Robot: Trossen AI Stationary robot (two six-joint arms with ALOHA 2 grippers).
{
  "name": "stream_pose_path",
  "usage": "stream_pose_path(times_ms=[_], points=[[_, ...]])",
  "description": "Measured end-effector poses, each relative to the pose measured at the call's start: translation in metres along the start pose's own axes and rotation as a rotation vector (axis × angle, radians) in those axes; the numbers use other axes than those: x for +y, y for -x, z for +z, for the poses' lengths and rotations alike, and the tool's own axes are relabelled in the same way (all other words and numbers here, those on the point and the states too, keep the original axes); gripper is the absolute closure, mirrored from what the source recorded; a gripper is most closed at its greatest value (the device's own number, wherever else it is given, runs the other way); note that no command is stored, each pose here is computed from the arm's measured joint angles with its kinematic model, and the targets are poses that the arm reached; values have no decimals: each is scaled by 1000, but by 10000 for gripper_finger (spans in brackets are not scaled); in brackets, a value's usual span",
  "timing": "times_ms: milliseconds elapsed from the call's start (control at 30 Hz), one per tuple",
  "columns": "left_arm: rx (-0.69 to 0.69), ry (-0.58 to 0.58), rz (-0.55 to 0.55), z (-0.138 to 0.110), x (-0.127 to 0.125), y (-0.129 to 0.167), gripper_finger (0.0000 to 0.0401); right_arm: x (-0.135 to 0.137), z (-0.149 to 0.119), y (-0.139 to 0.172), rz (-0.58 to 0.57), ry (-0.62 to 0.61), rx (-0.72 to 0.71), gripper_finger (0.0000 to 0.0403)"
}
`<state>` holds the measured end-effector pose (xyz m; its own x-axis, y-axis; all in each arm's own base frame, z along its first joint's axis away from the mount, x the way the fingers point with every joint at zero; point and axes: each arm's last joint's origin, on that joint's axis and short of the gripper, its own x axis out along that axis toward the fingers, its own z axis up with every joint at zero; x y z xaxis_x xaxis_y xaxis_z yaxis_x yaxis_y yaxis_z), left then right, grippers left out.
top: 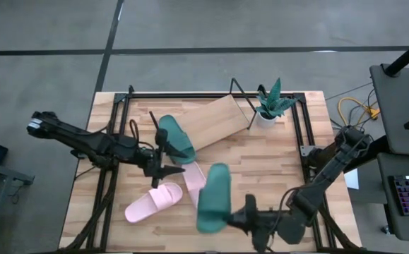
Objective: Pick and place slides into the shelf
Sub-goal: Put the green slide on the shelf
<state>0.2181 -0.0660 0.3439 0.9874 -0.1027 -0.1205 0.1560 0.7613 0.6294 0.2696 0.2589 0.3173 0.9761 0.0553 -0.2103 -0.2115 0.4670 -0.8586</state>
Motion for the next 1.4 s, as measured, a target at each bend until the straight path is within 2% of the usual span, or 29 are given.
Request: stream_pose_path(times_ms=[200,300,433,633,733,867,1000,1133,1400], points=[[-41,2,-82,-12,-11,8,193,12,5,6,131,206,-174,374],[-82,20,-160,-18,-17,11,193,24,-3,6,138,333,-180,375],[-125,65,-232,-20,-22,13,193,34,-15,6,100,384,-196,375],[-132,78,-245,-24,-26,12,193,43,-49,17,27,356,-234,375],[-133,108,-246,-24,-26,12,193,44,-72,25,27,354,-329,375],[-185,134,-238,-22,-27,7,193,35,-102,34,-17,312,-415,375],[-266,134,-264,-19,-30,-5,193,27,-131,38,-17,284,-431,375],[-240,131,-267,-22,-35,-19,193,16,-156,39,-21,251,-440,375],[-66,128,-80,-27,-34,-39,193,-1,-194,28,4,247,-454,375]])
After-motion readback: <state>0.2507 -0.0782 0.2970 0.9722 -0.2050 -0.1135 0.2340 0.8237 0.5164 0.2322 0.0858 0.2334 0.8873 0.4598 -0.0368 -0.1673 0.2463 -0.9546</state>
